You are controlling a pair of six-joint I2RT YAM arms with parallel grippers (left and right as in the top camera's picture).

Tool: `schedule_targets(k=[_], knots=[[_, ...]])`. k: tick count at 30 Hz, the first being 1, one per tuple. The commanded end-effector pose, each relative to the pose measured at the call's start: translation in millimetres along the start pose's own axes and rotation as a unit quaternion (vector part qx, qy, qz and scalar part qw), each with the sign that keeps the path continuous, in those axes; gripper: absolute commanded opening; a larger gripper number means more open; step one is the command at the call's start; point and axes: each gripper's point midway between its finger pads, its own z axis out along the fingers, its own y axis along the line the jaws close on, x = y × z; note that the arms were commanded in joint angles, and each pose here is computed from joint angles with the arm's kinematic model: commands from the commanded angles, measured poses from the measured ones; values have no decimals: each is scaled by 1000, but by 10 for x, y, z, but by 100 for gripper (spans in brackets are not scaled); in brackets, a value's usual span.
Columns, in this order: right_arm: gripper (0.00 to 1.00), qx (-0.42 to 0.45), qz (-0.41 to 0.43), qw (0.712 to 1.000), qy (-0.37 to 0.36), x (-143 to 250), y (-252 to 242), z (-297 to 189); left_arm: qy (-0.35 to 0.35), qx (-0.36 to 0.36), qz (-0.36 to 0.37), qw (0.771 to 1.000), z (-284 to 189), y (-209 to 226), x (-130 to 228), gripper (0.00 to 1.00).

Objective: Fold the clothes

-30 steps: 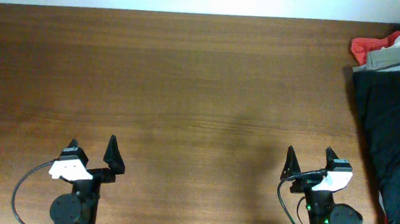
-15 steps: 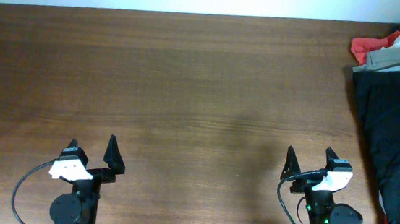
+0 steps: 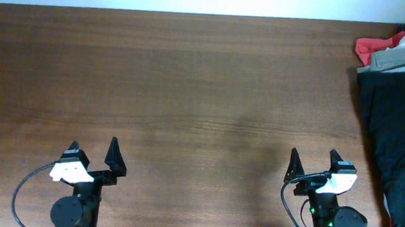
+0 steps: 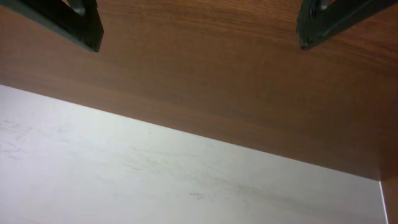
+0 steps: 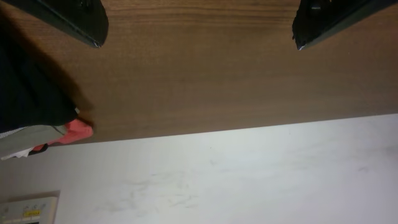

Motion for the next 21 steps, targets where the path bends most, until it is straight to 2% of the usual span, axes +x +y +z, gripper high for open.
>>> schedule_targets(k=[1, 7, 10, 13, 15, 17, 19, 21], knots=[[99, 0, 0, 1000, 3, 28, 2, 0, 7, -2, 8, 1000, 4, 9, 39, 99], [99, -4, 9, 1000, 3, 30, 16, 0, 7, -2, 8, 1000, 4, 9, 39, 99], [99, -45, 16, 999, 9, 13, 162, -18, 7, -2, 8, 1000, 4, 8, 39, 99], [99, -3, 22, 999, 49, -180, 69, -76, 7, -2, 8, 1000, 4, 8, 39, 99], [99, 8, 0, 994, 112, -283, 59, -7, 7, -2, 8, 1000, 4, 9, 39, 99], [99, 16, 11, 978, 209, -385, 59, 226, 7, -2, 8, 1000, 4, 9, 38, 99], [99, 3, 35, 941, 336, -444, 134, 566, 7, -2, 8, 1000, 4, 9, 39, 99], [99, 11, 50, 903, 426, -375, 123, 762, 7, -2, 8, 1000, 4, 9, 39, 99]])
